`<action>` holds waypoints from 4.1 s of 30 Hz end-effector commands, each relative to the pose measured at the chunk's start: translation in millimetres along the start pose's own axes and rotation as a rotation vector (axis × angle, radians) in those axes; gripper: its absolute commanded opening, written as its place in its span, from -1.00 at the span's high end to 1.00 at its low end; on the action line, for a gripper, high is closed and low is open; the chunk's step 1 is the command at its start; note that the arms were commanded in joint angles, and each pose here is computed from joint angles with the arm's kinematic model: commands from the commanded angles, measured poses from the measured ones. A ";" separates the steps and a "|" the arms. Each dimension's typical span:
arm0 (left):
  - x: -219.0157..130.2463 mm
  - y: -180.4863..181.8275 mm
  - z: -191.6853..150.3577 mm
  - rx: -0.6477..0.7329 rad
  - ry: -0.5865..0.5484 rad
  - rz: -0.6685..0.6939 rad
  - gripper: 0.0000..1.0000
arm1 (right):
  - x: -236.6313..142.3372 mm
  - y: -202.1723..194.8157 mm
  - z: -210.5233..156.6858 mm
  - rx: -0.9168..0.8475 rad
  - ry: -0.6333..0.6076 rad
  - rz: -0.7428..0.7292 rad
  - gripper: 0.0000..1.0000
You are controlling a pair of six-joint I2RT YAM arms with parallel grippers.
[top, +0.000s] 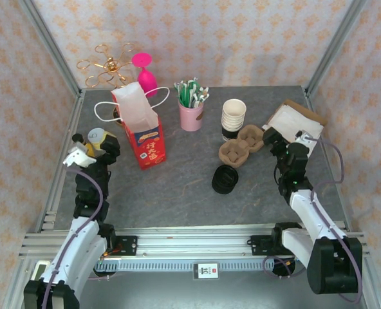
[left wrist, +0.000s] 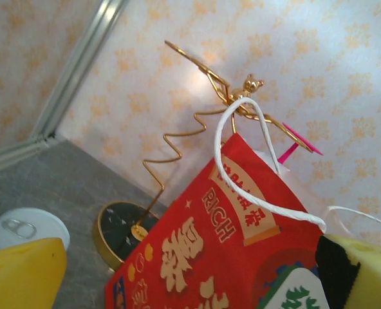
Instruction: Pack the takeout coffee
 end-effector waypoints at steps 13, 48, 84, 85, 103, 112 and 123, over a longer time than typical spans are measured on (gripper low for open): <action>-29.2 -76.5 -5.4 -0.037 0.368 -0.163 -0.98 | -10.7 45.3 5.7 -0.062 0.205 -0.116 -0.99; -4.5 -302.6 -67.3 0.251 0.578 -0.511 -0.98 | 102.8 120.7 -56.9 -0.319 0.483 -0.322 0.16; -3.8 -306.8 -68.8 0.295 0.601 -0.521 -0.98 | 91.9 155.0 -18.6 -0.259 0.380 -0.228 1.00; -3.5 -306.8 -69.7 0.300 0.603 -0.519 -0.98 | 92.6 153.1 -19.1 -0.251 0.384 -0.225 1.00; 0.2 -325.6 -85.1 0.207 0.636 -0.551 -0.98 | 106.0 140.3 -38.2 -0.151 0.474 -0.128 1.00; 21.0 -355.8 -121.3 -0.104 0.686 -0.559 -0.55 | 105.5 127.9 -33.7 -0.133 0.472 -0.157 1.00; 64.2 -385.0 -171.0 -0.434 0.754 -0.547 -0.07 | 107.0 123.8 -29.6 -0.130 0.447 -0.166 1.00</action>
Point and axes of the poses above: each hand's point on the last joint's axis, 136 mm out from that joint toward the fingers, its own x axis out along the fingers, its own y axis along the line the jaws close on, z = x × y, the point moved 1 cm from there along -x, back along the fingers, and after that the axes turned 13 degrees about x, right-handed, at the moved point
